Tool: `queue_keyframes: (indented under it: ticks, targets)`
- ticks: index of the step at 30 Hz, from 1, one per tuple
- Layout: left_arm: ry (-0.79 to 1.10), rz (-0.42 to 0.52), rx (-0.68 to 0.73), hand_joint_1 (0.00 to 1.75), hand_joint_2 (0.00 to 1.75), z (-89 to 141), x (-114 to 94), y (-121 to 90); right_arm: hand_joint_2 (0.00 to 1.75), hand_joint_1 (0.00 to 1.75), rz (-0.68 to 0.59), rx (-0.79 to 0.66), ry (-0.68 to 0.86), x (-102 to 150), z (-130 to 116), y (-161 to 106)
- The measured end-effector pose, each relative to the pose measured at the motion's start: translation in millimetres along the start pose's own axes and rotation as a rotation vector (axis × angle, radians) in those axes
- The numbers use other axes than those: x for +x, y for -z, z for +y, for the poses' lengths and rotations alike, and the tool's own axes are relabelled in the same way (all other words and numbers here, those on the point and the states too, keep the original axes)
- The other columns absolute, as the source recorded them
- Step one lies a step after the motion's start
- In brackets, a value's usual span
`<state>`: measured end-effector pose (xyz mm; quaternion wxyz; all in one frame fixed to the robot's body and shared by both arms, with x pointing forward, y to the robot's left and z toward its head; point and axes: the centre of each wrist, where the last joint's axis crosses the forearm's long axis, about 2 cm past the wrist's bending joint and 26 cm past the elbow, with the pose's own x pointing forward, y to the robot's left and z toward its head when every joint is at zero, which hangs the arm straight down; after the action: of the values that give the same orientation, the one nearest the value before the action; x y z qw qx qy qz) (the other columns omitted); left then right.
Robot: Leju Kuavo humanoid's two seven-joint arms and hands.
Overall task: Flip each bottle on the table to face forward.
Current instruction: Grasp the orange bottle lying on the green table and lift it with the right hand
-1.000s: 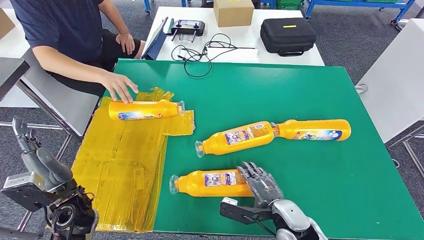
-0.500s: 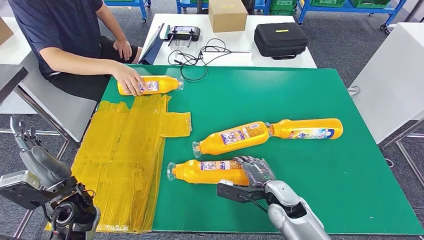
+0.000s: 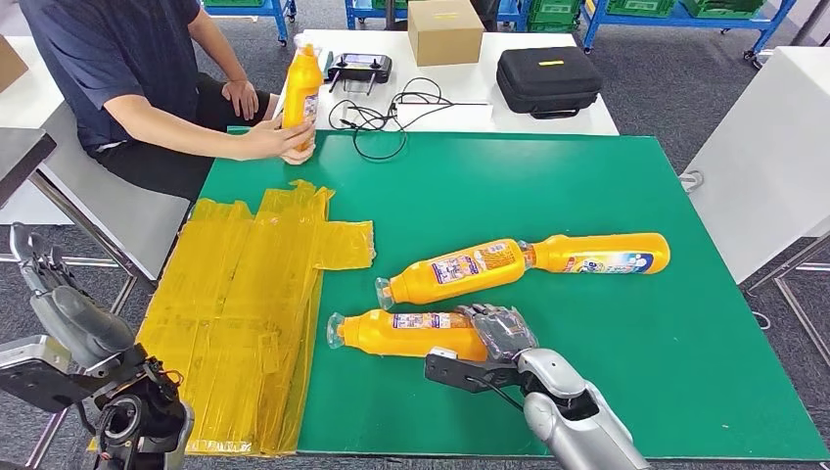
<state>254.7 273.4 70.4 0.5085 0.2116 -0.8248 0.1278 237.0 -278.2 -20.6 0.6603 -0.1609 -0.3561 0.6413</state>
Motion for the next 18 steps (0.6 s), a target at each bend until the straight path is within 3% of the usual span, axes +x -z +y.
queue_keyframes:
  ticks: [4, 9, 11, 14, 18]
  targets:
    - [-0.054, 0.014, -0.017, 0.0, 1.75, 0, 0, 0, 1.75, 1.75, -0.109, 0.016, 0.127, -2, -1, -2]
    - [-0.35, 0.15, -0.102, 0.0, 1.75, 4, -8, -5, 1.75, 1.75, -0.487, 0.065, 0.605, -2, 8, -27]
    - [-0.513, 0.21, -0.172, 0.0, 1.75, 6, -10, -10, 1.75, 1.75, -0.652, 0.0, 0.756, 0, -5, -36]
    - [-0.685, 0.259, -0.255, 0.0, 1.75, 7, -11, -19, 1.75, 1.75, -0.813, -0.131, 0.838, 5, -30, -46]
    - [-0.776, 0.299, -0.303, 0.0, 1.75, 9, -9, -33, 1.75, 1.75, -0.904, -0.249, 0.84, 24, -41, -53]
